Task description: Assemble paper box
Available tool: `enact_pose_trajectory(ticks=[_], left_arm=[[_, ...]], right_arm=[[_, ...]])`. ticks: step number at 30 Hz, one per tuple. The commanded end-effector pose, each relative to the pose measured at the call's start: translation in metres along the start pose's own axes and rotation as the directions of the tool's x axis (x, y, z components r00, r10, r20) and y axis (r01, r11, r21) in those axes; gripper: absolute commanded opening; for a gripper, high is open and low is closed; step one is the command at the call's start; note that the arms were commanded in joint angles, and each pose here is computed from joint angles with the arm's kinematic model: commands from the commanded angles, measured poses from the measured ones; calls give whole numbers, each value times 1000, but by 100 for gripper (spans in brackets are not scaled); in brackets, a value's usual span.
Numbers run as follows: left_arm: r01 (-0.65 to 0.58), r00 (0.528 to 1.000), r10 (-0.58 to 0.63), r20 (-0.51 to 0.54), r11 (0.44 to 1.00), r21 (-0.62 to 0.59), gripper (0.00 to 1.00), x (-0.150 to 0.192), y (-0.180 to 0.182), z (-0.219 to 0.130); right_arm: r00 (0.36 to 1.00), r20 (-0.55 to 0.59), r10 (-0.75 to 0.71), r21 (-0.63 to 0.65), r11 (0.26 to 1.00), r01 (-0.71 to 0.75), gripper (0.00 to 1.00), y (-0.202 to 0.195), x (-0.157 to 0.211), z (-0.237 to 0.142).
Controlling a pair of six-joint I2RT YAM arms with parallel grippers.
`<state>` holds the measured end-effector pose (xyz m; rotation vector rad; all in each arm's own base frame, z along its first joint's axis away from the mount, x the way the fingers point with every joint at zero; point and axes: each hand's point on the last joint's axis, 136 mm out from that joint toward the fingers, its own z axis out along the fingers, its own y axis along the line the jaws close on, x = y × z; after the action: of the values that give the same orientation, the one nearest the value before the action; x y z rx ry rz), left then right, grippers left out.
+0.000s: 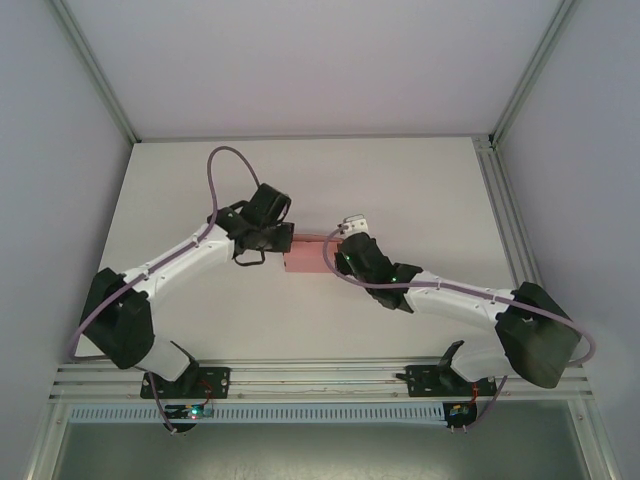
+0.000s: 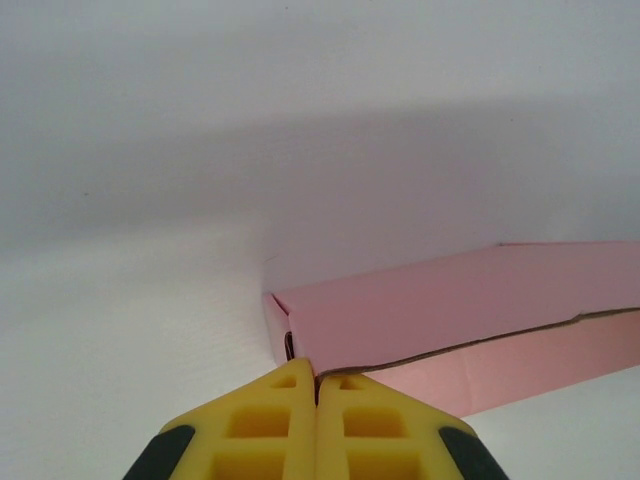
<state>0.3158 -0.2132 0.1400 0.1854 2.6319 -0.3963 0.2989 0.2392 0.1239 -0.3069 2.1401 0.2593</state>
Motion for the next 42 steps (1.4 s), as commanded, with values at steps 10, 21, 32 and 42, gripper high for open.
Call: enact_pose_trajectory(ticks=[10, 21, 32, 42], left_arm=[[-7, 999, 7, 44, 1000, 8, 0, 102, 22, 42], [-43, 989, 49, 138, 998, -48, 0, 108, 31, 41], [-70, 986, 80, 145, 995, -78, 0, 102, 22, 45], [-67, 985, 77, 152, 995, -69, 0, 101, 18, 42]], right_arm=[[987, -36, -154, -76, 986, 151, 0, 10, 62, 0], [997, -62, -44, -195, 980, 31, 50, 32, 25, -28], [952, -78, 296, -67, 951, -301, 98, -5, -27, -17], [856, -351, 380, 20, 917, -399, 81, -20, 58, 2]])
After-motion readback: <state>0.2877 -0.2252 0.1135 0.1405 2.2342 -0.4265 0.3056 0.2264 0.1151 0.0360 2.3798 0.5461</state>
